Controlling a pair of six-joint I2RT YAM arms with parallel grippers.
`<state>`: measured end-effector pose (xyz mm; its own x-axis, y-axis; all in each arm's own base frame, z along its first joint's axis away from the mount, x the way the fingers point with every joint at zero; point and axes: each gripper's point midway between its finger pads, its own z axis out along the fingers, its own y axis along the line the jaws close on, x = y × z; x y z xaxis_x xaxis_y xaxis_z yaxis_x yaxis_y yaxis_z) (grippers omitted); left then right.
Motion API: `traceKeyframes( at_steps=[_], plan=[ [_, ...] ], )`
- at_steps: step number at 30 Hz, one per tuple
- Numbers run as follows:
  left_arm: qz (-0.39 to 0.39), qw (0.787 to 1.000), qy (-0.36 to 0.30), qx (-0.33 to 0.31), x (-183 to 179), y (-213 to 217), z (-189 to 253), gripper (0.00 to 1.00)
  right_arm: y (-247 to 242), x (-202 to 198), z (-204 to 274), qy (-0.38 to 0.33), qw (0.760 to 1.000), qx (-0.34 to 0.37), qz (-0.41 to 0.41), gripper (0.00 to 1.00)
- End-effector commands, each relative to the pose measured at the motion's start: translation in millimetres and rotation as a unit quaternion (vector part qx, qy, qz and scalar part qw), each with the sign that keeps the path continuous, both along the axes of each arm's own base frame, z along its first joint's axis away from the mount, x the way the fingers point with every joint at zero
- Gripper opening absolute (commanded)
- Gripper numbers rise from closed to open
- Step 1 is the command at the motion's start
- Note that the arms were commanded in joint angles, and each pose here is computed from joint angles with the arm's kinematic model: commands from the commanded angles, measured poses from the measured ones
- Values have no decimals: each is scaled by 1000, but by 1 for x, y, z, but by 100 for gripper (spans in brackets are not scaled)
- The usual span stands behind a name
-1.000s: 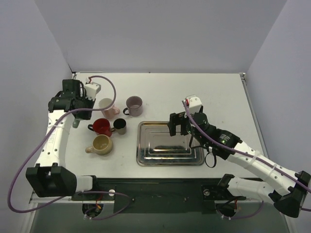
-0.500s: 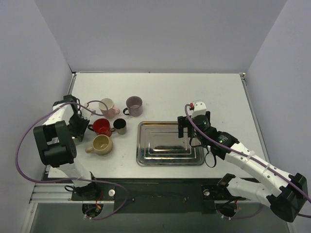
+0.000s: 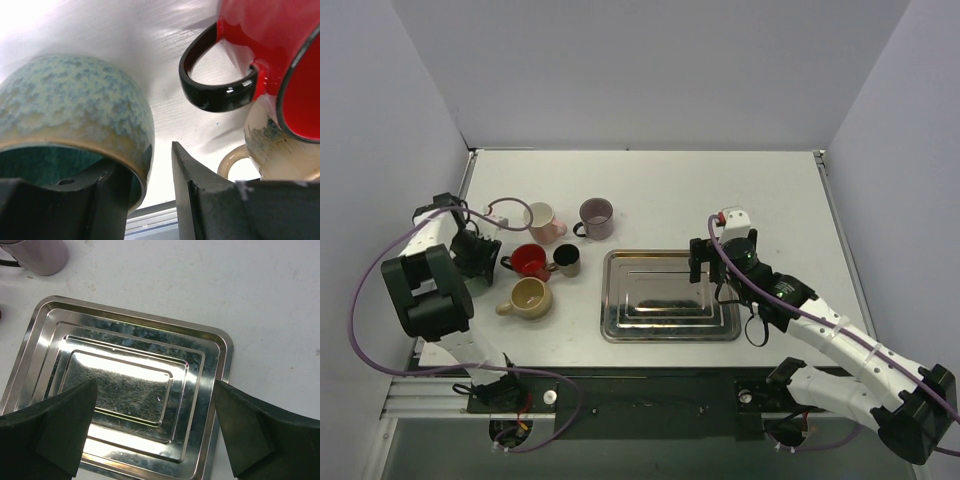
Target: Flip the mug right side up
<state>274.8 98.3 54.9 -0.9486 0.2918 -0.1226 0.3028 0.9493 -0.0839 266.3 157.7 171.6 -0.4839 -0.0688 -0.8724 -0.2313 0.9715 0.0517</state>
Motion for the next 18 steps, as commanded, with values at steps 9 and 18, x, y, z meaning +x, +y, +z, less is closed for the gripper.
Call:
traceKeyframes(
  at_steps=[9,18],
  plan=[
    [1,952,-307,-3,48,-50,146,51,-50,9,-20,-25,994,-48,-93,94],
    [4,854,-515,-76,41,-121,153,81,-103,13,-38,-75,979,-66,-179,95]
  ],
)
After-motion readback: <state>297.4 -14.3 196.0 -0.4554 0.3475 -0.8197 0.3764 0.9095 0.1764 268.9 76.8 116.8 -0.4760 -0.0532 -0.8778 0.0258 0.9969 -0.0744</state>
